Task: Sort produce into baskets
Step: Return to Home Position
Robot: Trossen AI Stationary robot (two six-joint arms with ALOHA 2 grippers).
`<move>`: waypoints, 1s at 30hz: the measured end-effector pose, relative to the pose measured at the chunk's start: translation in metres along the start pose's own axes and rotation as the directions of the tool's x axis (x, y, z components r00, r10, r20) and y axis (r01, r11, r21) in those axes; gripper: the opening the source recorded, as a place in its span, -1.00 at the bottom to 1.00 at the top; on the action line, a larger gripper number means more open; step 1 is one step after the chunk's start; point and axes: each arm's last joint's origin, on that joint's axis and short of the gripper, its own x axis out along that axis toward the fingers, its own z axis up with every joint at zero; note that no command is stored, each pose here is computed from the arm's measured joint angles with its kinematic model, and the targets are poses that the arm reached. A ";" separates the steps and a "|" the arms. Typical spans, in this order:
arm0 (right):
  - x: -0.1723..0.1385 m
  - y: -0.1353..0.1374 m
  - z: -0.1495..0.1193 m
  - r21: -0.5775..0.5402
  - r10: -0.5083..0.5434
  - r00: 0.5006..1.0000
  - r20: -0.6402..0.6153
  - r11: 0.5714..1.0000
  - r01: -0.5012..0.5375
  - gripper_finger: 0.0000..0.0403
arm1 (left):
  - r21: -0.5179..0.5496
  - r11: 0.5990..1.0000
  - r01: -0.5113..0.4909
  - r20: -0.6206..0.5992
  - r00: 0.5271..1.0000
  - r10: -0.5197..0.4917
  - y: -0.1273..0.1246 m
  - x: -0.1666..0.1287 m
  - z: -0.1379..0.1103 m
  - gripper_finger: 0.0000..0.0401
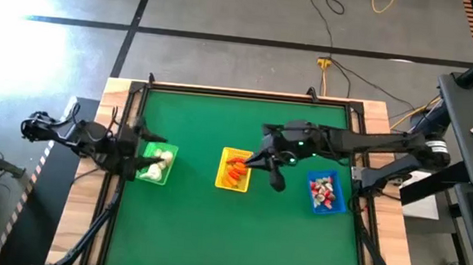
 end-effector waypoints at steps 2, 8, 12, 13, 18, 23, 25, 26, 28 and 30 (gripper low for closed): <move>-0.010 0.002 -0.005 -0.005 -0.005 1.000 0.009 1.000 0.005 -0.81 | 0.023 0.997 0.075 0.032 0.997 -0.076 -0.002 0.002 -0.006 0.39; -0.052 0.010 -0.029 -0.048 -0.012 0.999 0.049 0.999 0.014 -0.81 | 0.040 0.994 0.098 0.012 0.995 -0.099 0.000 0.004 -0.028 0.39; -0.078 0.014 -0.050 -0.031 -0.055 0.993 0.105 0.998 0.059 -0.81 | 0.046 0.994 0.100 0.019 0.995 -0.101 0.002 0.001 -0.034 0.39; -0.084 0.015 -0.055 -0.038 -0.052 0.989 0.137 0.998 0.058 -0.81 | 0.043 0.994 0.101 0.030 0.994 -0.102 0.002 0.000 -0.034 0.39; -0.105 0.027 -0.077 -0.123 0.070 0.963 0.260 0.992 -0.038 -0.81 | 0.045 0.993 0.105 0.075 0.991 -0.108 0.004 -0.006 -0.034 0.39; -0.118 0.030 -0.109 -0.104 0.161 0.934 0.318 0.986 -0.134 -0.81 | 0.069 0.993 0.100 0.032 0.994 -0.103 0.004 -0.001 -0.043 0.39; -0.120 0.030 -0.125 -0.089 0.165 0.928 0.334 0.986 -0.143 -0.81 | 0.055 0.990 0.130 0.010 0.991 -0.131 0.003 0.002 -0.050 0.39; -0.121 0.029 -0.133 -0.086 0.164 0.924 0.346 0.986 -0.143 -0.81 | 0.054 0.986 0.159 0.013 0.987 -0.159 0.002 0.003 -0.053 0.39; -0.123 0.028 -0.147 -0.102 0.157 0.902 0.403 0.987 -0.126 -0.81 | 0.055 0.970 0.236 0.045 0.970 -0.238 -0.001 0.007 -0.058 0.39; -0.131 0.029 -0.159 -0.156 0.177 0.840 0.513 0.982 -0.111 -0.81 | 0.067 0.954 0.292 0.101 0.949 -0.298 -0.003 0.014 -0.066 0.39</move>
